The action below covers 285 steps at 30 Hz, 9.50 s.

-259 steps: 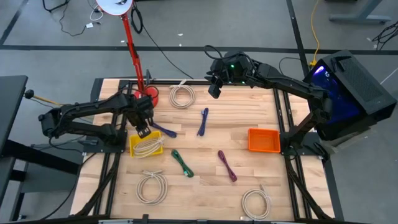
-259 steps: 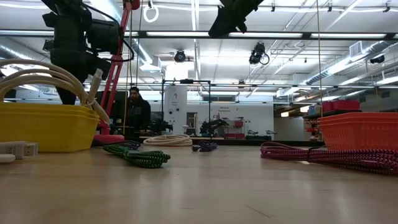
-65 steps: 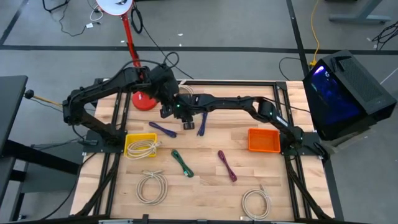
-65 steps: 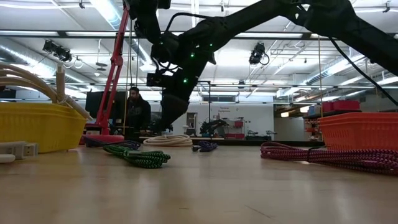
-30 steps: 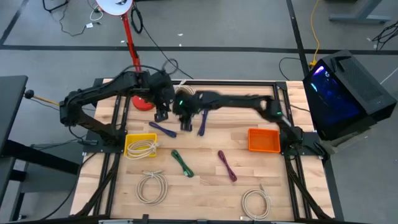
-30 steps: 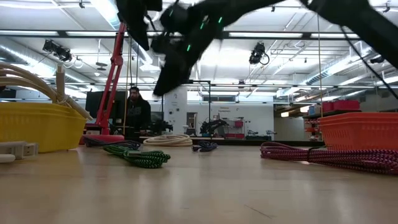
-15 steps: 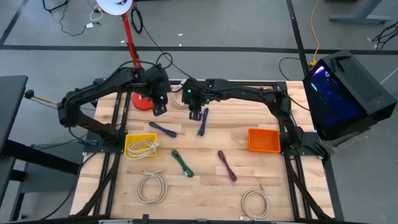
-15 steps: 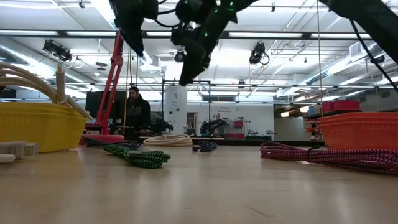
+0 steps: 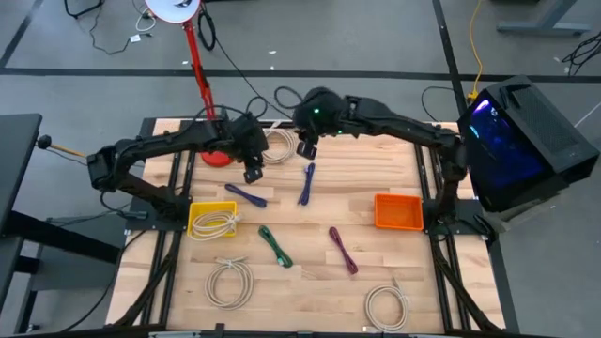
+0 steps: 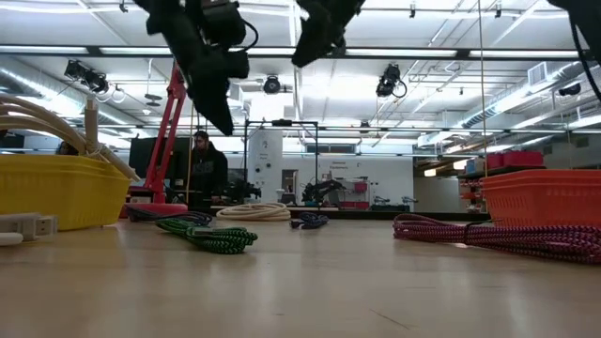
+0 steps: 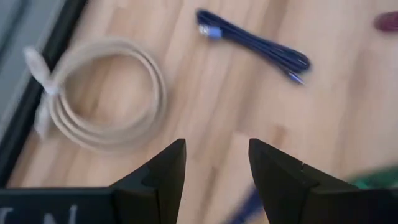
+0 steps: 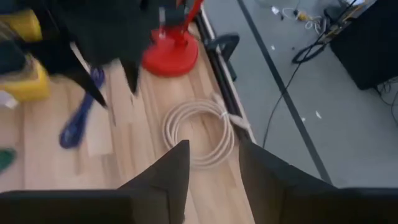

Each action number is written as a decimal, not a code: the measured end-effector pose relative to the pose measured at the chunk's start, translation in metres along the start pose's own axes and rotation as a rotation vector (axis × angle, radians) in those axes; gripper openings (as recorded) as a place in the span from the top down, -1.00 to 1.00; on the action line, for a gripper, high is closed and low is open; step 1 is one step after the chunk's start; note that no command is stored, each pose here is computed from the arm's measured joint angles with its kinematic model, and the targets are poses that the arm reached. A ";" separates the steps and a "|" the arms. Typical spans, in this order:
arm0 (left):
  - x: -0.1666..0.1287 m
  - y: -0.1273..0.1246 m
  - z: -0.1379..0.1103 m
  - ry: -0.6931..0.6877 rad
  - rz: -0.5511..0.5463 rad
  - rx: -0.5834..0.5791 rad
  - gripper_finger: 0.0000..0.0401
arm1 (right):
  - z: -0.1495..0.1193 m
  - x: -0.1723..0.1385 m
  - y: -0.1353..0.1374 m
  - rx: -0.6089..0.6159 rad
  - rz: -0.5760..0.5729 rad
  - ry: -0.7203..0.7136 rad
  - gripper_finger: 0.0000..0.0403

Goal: Pick & Place USB Port
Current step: Put the light brown HDMI cable into the yellow bin

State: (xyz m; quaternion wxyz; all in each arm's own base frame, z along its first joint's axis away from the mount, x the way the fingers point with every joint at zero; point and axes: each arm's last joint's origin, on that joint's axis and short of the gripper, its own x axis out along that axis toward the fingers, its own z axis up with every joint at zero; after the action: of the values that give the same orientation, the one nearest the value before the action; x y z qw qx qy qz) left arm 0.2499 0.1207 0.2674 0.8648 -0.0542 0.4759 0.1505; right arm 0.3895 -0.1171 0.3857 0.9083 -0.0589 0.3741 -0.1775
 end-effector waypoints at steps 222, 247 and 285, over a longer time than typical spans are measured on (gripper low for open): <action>-0.063 -0.080 -0.099 0.530 -0.644 -0.613 0.82 | 0.000 -0.036 -0.053 -0.031 -0.017 -0.120 0.30; -0.061 -0.073 -0.102 0.568 -0.584 -0.688 0.21 | 0.000 -0.036 -0.053 -0.024 -0.016 -0.120 0.30; -0.058 -0.067 -0.107 0.523 -0.357 -0.653 0.33 | 0.000 -0.036 -0.053 -0.025 -0.016 -0.120 0.30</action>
State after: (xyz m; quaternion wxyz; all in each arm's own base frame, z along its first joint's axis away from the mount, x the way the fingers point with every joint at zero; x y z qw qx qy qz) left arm 0.1554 0.0196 0.2552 0.6656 -0.4416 0.5890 0.1226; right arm 0.3509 -0.1532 0.4219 0.9269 -0.0837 0.3206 -0.1764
